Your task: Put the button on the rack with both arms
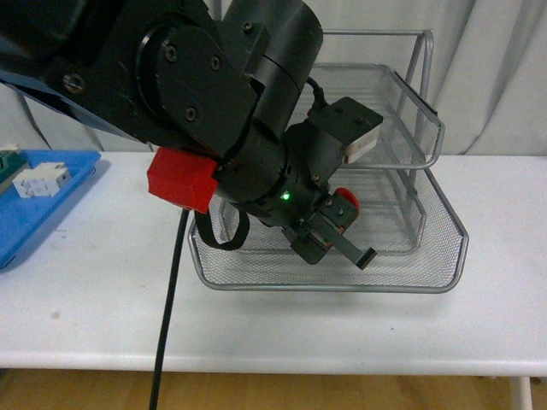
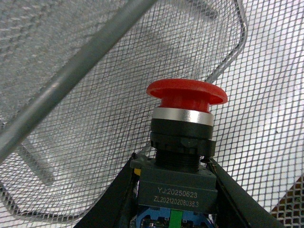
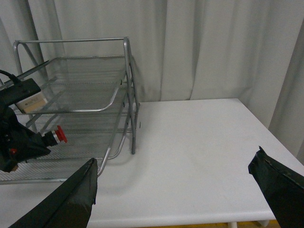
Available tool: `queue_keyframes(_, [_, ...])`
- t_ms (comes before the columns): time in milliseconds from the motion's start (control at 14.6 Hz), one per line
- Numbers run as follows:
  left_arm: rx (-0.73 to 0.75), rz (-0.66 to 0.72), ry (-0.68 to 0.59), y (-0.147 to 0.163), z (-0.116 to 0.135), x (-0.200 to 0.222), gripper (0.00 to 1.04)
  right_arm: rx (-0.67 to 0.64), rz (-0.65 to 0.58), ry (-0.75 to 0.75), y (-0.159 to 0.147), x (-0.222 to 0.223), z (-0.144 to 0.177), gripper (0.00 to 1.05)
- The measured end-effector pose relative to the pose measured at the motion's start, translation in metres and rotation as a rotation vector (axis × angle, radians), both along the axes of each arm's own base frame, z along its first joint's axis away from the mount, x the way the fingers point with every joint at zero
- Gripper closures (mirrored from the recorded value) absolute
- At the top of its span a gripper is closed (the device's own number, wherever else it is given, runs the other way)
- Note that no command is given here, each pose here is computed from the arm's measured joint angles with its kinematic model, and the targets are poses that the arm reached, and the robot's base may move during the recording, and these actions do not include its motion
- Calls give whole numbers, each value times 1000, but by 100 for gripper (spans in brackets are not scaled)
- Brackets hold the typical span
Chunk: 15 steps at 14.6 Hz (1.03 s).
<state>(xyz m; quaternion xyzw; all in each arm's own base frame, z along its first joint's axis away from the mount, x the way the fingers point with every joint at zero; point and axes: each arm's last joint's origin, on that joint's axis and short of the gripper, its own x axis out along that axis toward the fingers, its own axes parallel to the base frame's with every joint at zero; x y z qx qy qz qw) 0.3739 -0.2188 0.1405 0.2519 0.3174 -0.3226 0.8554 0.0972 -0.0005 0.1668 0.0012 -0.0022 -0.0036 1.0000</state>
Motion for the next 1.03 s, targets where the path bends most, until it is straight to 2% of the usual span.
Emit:
queue_keyframes(68, [11, 11, 11, -1, -4, 3, 61, 0, 0, 0, 0, 0, 0, 6])
queue_keyframes(205, [-35, 9, 4, 0, 0, 0, 39, 0, 0, 0, 0, 0, 0, 6])
queue_keyframes(410, [-167, -12, -74, 29, 35, -32, 7, 0, 0, 0, 0, 0, 0, 6])
queue_keyframes(547, [-284, 37, -192, 63, 63, -63, 7, 0, 0, 0, 0, 0, 0, 6])
queue_keyframes(616, [-328, 129, -325, 71, 68, -71, 11, 0, 0, 1, 0, 0, 0, 6])
queue_keyframes(684, [-397, 373, -509, 82, 64, -79, 23, 0, 4, -2, 0, 0, 0, 6])
queue_keyframes(752, [-416, 594, -575, 110, 38, -103, 40, 0, 2, 1, 0, 0, 0, 6])
queue_keyframes(821, [-449, 657, -618, 129, 37, -116, 50, 0, 2, 0, 0, 0, 0, 6])
queue_keyframes(889, [-506, 691, -688, 146, 50, -127, 63, 0, 3, 0, 0, 0, 0, 6])
queue_keyframes(958, [-539, 684, -709, 156, 54, -139, 76, 0, 3, 0, 0, 0, 0, 6])
queue_keyframes(1026, [-529, 679, -681, 163, 46, -150, 87, 0, 3, 0, 0, 0, 0, 6])
